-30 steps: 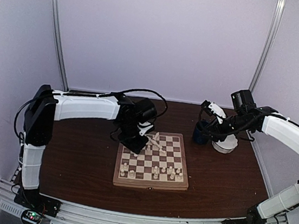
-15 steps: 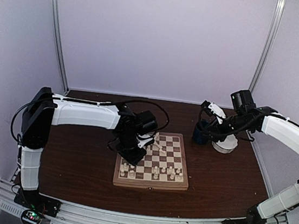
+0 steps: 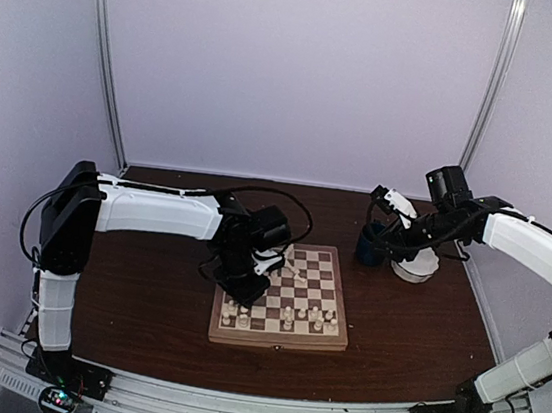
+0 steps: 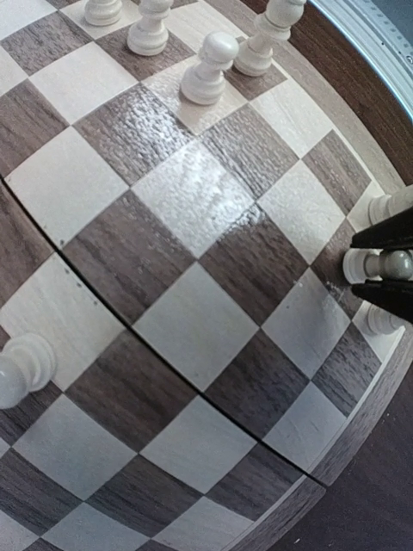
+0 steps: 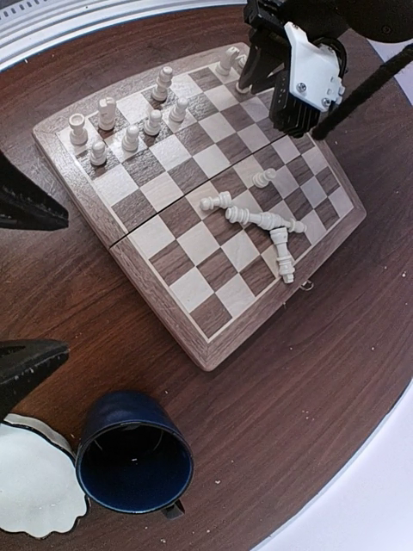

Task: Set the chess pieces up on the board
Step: Place the pawn on b2, then pick up the pawn from the chessboard.

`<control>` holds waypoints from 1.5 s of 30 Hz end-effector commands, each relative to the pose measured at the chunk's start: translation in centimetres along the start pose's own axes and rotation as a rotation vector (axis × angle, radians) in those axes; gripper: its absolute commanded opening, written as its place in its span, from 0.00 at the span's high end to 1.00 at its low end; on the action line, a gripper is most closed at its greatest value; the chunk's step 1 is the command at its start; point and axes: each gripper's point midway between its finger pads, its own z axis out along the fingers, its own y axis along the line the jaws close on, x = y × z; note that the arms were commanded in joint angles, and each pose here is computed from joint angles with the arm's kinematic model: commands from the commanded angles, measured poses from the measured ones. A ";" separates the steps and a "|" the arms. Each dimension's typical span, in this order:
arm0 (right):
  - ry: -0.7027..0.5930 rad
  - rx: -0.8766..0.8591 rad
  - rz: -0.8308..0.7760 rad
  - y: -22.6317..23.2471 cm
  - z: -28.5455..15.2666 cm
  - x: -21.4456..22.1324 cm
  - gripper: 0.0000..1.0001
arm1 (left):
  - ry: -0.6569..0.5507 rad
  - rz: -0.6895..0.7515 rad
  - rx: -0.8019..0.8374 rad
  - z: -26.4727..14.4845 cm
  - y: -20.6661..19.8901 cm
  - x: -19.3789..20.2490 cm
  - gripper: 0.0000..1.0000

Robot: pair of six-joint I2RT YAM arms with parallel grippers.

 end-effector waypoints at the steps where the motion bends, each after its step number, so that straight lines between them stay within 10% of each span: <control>1: 0.013 -0.009 0.004 0.0 0.3 0.4 0.53 | -0.003 0.023 0.015 -0.1 -0.4 0.1 0.94; 20: 0.009 -0.003 0.004 0.0 0.0 0.3 0.53 | -0.020 0.042 0.005 -1.2 -0.5 -0.7 0.73; 45: 0.008 0.014 -0.006 -0.2 -0.3 0.2 0.53 | -0.246 -0.095 -0.053 -1.5 2.5 -11.8 0.62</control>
